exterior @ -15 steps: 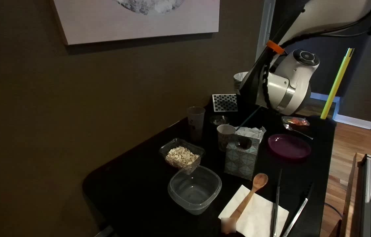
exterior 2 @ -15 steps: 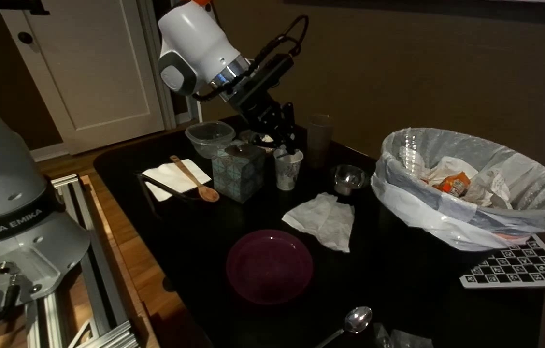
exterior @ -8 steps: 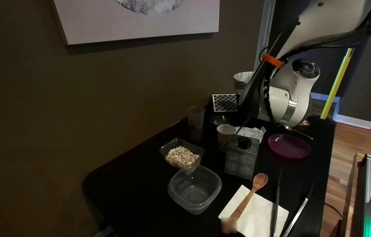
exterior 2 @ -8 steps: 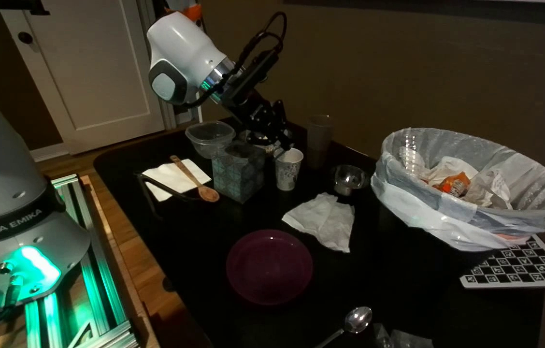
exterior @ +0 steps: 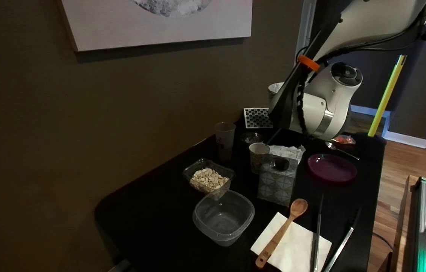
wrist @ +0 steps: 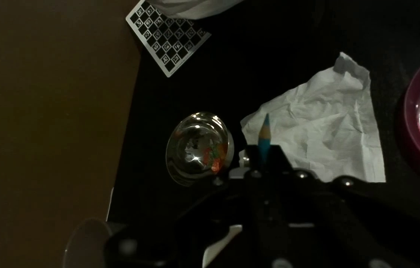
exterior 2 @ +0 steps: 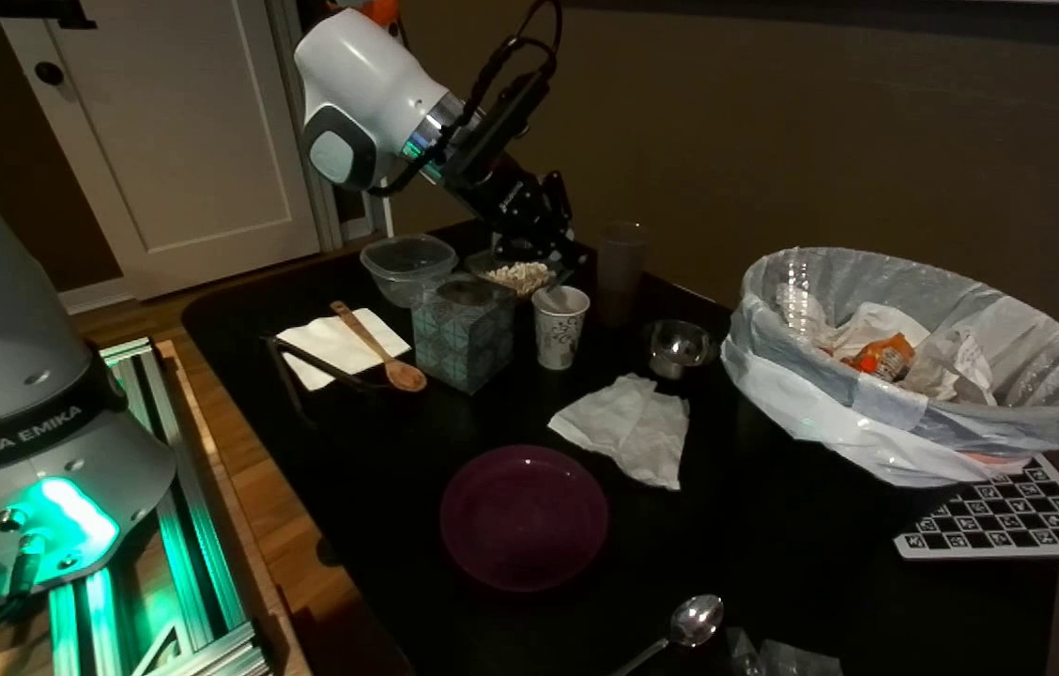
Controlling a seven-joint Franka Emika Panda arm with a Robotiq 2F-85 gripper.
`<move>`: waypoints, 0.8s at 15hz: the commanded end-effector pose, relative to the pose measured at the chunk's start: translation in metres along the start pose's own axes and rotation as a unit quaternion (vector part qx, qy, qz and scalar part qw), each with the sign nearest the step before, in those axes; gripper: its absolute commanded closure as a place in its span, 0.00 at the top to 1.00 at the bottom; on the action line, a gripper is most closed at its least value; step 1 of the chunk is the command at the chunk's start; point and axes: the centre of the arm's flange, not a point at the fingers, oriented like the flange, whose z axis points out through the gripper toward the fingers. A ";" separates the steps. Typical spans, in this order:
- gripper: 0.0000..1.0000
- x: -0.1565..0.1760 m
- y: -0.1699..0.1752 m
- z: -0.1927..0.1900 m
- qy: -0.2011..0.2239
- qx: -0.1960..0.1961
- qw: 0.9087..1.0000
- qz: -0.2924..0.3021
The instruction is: Pick up the straw and put it into the coffee cup
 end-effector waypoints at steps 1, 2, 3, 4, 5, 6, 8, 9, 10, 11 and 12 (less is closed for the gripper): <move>0.02 0.003 0.011 0.004 -0.011 -0.008 1.000 -0.023; 0.02 0.007 0.012 0.006 -0.009 -0.010 1.000 -0.027; 0.02 0.011 0.012 0.008 -0.007 -0.011 0.999 -0.033; 0.02 0.016 0.013 0.010 -0.004 -0.013 0.999 -0.040; 0.02 0.022 0.013 0.013 -0.004 -0.016 0.999 -0.051; 0.02 0.026 0.014 0.016 -0.003 -0.017 0.998 -0.059; 0.02 0.038 0.009 0.021 -0.008 -0.018 0.996 -0.083; 0.02 0.042 0.006 0.025 -0.009 -0.017 0.995 -0.093; 0.02 0.047 0.004 0.028 -0.011 -0.017 0.994 -0.104; 0.02 0.050 0.003 0.030 -0.012 -0.017 0.994 -0.109; 0.02 0.054 0.002 0.032 -0.012 -0.018 0.993 -0.114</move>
